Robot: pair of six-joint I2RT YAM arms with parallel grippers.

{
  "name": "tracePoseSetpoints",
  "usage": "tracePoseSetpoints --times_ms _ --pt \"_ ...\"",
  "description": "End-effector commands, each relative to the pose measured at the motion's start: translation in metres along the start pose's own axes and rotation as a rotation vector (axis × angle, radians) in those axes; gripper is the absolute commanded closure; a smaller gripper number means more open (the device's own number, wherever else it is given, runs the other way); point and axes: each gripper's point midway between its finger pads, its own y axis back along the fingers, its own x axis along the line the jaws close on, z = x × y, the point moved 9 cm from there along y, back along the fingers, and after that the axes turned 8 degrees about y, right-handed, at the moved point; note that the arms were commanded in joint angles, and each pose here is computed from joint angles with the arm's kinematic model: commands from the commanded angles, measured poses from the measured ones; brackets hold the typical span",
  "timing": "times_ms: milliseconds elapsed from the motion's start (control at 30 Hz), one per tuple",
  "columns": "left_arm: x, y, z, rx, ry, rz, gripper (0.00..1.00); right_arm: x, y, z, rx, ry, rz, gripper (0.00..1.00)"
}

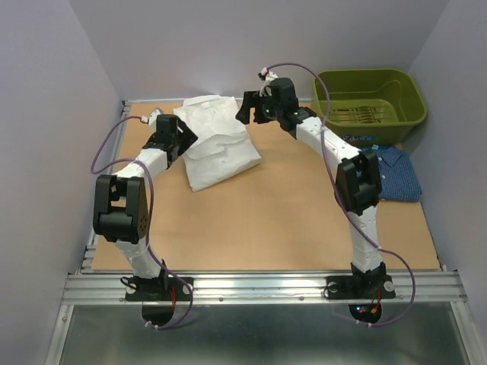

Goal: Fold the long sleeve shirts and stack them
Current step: Fold the shirt

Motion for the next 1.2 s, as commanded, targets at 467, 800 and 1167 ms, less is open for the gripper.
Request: tracePoseSetpoints --times_ms 467,800,1167 --pt "-0.051 0.115 -0.044 0.112 -0.321 -0.382 0.21 0.013 0.089 -0.053 0.113 -0.013 0.249 0.0" --pt "-0.086 0.057 -0.087 0.233 -0.469 -0.43 0.3 -0.015 0.071 -0.07 0.147 -0.106 0.298 0.0" --pt "-0.108 -0.029 -0.084 0.132 -0.573 -0.303 0.35 -0.023 0.06 -0.096 0.188 -0.119 0.3 0.0"
